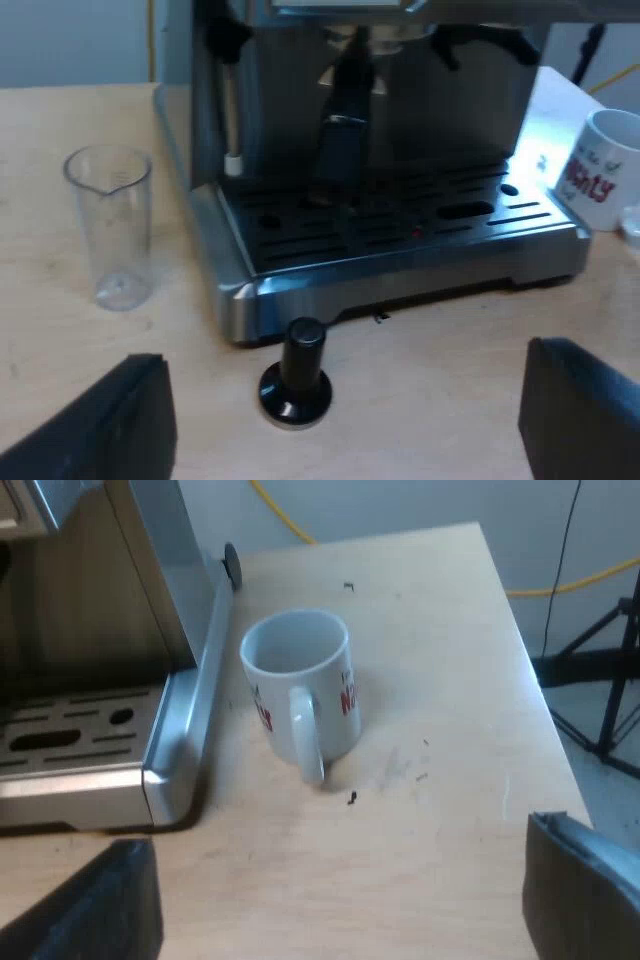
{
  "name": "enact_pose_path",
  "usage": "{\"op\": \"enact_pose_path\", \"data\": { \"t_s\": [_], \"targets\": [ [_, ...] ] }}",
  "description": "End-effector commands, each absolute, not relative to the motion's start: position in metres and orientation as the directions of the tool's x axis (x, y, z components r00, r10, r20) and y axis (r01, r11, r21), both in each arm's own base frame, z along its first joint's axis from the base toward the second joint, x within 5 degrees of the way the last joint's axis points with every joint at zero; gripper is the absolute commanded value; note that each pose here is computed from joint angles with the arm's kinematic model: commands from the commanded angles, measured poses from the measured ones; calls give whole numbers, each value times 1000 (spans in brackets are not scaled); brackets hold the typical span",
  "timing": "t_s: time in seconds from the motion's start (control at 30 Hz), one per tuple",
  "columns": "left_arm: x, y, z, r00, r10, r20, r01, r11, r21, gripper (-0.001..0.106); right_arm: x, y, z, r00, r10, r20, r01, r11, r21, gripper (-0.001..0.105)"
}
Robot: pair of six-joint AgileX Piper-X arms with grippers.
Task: Place mug into machine
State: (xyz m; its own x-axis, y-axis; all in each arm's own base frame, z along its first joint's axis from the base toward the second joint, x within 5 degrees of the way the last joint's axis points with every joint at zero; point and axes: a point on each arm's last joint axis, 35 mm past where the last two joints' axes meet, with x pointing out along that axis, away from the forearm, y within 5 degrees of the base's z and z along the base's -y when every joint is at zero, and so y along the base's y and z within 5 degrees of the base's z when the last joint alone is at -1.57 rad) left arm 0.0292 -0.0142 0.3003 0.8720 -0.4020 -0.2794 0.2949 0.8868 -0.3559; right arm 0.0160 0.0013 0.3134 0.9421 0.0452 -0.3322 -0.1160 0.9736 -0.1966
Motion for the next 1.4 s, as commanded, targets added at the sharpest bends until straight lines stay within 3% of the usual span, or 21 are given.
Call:
{"op": "enact_pose_path", "data": {
  "t_s": [0.03, 0.33, 0.57, 1.0, 1.4],
  "targets": [
    [28, -15, 310, 867, -432, -248, 341, 877, -338, 71, 12, 1, 326, 953, 45, -300, -111, 972, -208, 82],
    [35, -18, 345, 848, -493, -195, 434, 857, -278, 71, 16, 1, 356, 955, 45, -292, -127, 955, -267, 82],
    [47, -25, 355, 782, -595, -184, 539, 795, -279, 71, 31, 3, 376, 942, 72, -328, -163, 953, -257, 82],
    [87, -45, 364, 682, -710, -177, 655, 700, -286, 71, 63, 4, 372, 891, 111, -440, -227, 949, -221, 82],
    [130, -82, 359, 562, -802, -204, 744, 597, -298, 71, 80, 5, 367, 858, 110, -501, -242, 948, -206, 82]
  ]
}}
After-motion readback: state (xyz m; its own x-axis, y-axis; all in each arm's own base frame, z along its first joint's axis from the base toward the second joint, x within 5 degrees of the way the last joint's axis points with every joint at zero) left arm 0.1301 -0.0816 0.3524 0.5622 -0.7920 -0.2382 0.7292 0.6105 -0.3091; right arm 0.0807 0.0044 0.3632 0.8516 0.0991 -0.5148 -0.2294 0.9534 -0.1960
